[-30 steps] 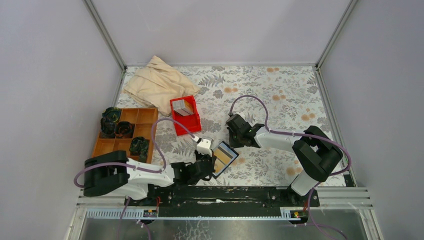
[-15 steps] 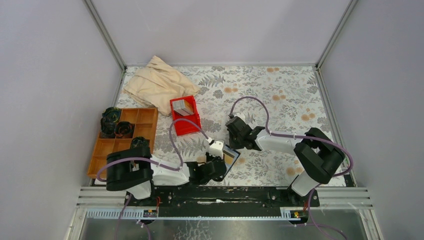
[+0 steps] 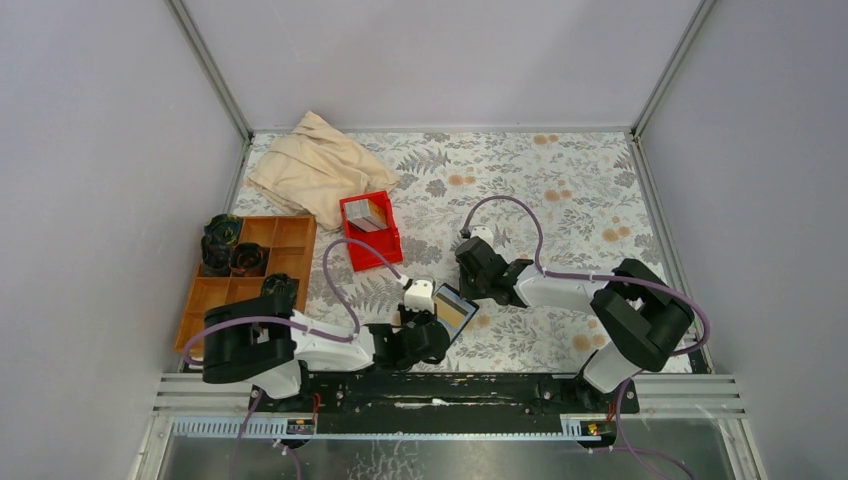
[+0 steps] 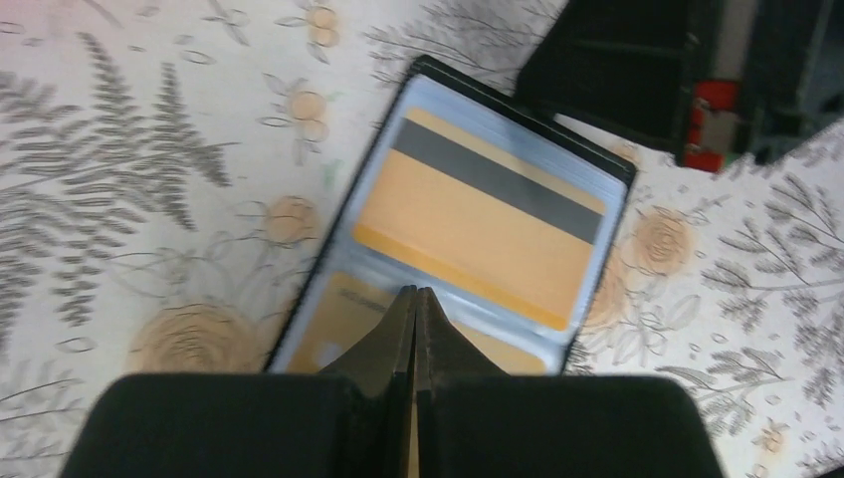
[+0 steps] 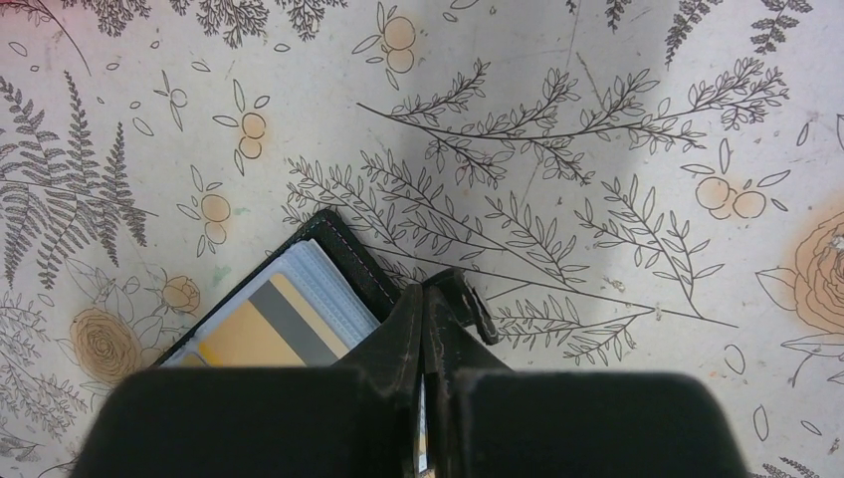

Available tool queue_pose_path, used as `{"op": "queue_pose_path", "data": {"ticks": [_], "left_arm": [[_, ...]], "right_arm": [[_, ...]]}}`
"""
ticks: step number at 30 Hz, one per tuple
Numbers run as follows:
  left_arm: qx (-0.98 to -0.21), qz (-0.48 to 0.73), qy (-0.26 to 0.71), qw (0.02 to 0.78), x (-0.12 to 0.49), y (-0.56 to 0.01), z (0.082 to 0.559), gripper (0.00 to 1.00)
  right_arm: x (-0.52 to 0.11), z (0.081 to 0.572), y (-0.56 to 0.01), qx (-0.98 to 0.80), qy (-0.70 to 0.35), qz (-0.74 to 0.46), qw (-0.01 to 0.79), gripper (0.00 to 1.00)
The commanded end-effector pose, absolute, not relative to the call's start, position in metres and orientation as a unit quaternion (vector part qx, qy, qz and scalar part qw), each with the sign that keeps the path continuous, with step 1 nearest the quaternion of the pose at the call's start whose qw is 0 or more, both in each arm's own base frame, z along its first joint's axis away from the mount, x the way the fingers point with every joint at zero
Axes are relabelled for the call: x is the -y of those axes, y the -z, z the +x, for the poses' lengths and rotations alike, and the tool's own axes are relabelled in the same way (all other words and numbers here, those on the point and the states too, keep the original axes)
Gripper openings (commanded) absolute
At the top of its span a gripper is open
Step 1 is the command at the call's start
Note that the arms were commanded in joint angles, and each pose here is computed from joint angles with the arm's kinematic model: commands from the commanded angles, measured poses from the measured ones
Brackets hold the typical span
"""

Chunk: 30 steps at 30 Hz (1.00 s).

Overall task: Put the credit cards into the card holder
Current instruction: Insert the credit card into the card holder.

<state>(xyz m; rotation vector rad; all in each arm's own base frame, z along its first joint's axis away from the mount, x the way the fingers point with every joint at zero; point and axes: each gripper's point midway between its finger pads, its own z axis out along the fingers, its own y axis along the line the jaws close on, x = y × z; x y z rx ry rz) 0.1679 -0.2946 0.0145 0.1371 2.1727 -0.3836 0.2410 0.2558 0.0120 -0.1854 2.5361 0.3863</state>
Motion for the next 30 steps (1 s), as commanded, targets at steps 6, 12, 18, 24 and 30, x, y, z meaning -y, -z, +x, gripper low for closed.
{"op": "queue_pose_path", "data": {"ticks": [6, 12, 18, 24, 30], "left_arm": [[-0.865, 0.039, 0.087, 0.492, 0.258, -0.018, 0.182, 0.00], [-0.862, 0.063, 0.123, 0.487, 0.284, -0.019, 0.182, 0.00], [-0.866, 0.080, 0.141, 0.473, 0.300, -0.015, 0.178, 0.00], [-0.860, 0.067, 0.129, 0.489, 0.296, -0.021, 0.185, 0.00], [-0.857, 0.047, 0.114, 0.501, 0.293, -0.032, 0.202, 0.00]], "right_arm": [[-0.259, 0.218, 0.001, -0.951, -0.149, -0.084, 0.259, 0.00], [-0.265, 0.212, 0.005, -0.950, -0.157, -0.080, 0.257, 0.00], [-0.271, 0.207, 0.008, -0.950, -0.158, -0.080, 0.256, 0.00], [-0.271, 0.205, 0.008, -0.950, -0.151, -0.079, 0.260, 0.00], [-0.262, 0.207, 0.011, -0.951, -0.132, -0.066, 0.271, 0.00]]}}
